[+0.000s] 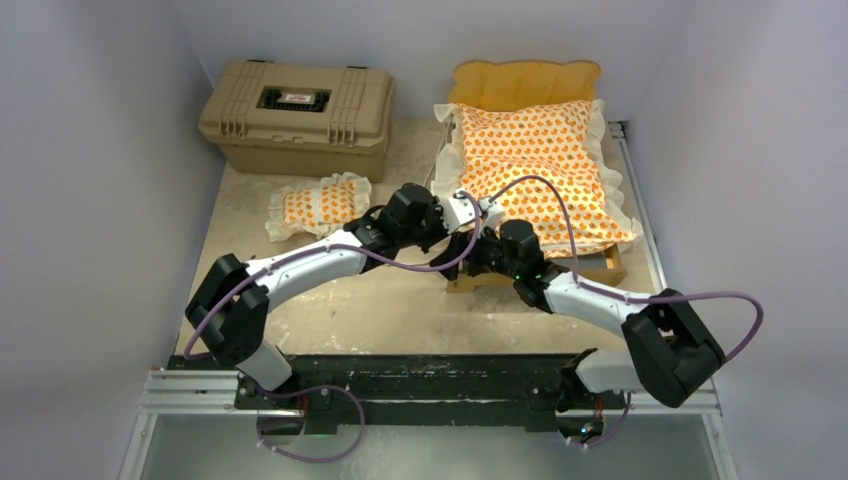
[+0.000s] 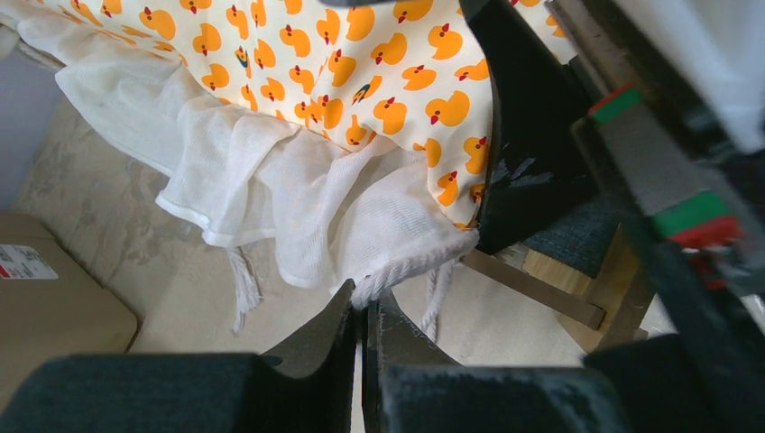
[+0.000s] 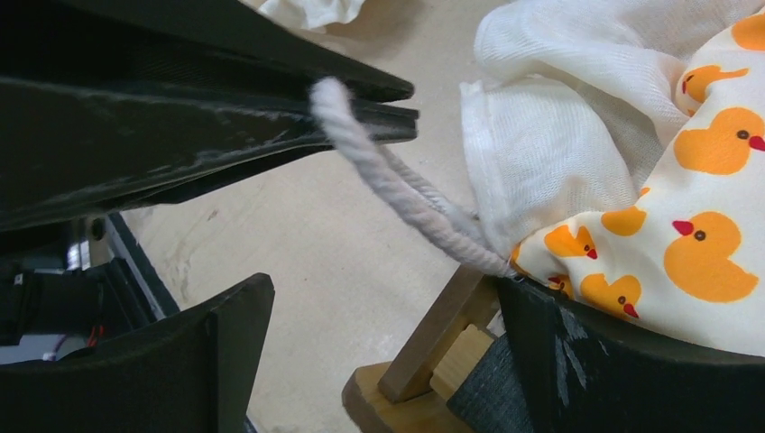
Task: Set up the pet bed
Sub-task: Cross the ropes on the bed frame.
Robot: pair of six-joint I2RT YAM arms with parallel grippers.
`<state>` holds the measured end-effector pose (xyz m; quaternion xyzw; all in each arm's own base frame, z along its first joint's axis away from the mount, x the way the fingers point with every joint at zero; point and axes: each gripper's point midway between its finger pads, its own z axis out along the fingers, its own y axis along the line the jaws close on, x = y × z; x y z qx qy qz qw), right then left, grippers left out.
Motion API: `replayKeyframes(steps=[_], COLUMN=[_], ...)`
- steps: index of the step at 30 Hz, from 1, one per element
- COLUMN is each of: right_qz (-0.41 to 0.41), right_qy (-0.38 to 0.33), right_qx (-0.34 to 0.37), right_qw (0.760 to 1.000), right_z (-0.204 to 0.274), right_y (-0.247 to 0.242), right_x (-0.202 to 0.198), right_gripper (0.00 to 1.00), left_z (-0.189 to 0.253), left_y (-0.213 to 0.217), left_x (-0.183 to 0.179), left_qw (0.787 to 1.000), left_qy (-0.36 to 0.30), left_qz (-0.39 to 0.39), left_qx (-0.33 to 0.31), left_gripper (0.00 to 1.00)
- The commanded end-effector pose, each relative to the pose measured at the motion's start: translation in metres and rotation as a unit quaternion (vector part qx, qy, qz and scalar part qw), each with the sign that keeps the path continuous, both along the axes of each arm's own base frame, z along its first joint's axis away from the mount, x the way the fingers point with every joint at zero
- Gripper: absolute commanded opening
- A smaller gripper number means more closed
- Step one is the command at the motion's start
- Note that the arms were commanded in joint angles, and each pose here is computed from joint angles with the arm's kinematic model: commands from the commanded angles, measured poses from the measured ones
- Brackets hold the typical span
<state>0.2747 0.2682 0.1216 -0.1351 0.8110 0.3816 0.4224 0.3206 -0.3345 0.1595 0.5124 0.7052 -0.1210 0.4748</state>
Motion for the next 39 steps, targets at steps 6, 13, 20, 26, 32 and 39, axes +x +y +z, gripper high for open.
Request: replayKeyframes(steps=[6, 13, 20, 26, 32, 39], right_qz=[-0.068, -0.092, -0.066, -0.069, -0.054, -0.032], right_qy=[-0.013, -0.024, -0.043, -0.068, -0.080, -0.085], right_qx=[0.020, 0.023, 0.029, 0.024, 0.033, 0.026], right_qw=[0.997, 0.995, 0.996, 0.995, 0.995, 0.996], right_z=[0.002, 0.011, 0.031, 0.053, 0.052, 0.044], right_y=[-0.002, -0.002, 0.003, -0.013, -0.013, -0.009], right_x=[0.025, 0.031, 0.019, 0.005, -0.003, -0.005], right_gripper=[0.99, 0.99, 0.99, 0.99, 0.99, 0.99], left_z=[0.018, 0.022, 0.022, 0.014, 0.010, 0.006], left_y=[-0.024, -0.033, -0.035, -0.031, -0.024, -0.013], left_x=[-0.009, -0.015, -0.019, -0.017, -0.012, -0.007], left_qw=[0.999, 0.998, 0.997, 0.998, 0.999, 0.999], left_qy=[-0.004, 0.011, 0.022, 0.019, 0.008, -0.004], left_qz=[-0.042, -0.059, -0.064, -0.059, -0.049, -0.031], left_qx=[-0.025, -0.038, -0.037, -0.024, -0.004, 0.017], left_gripper=[0.00, 0.00, 0.00, 0.00, 0.00, 0.00])
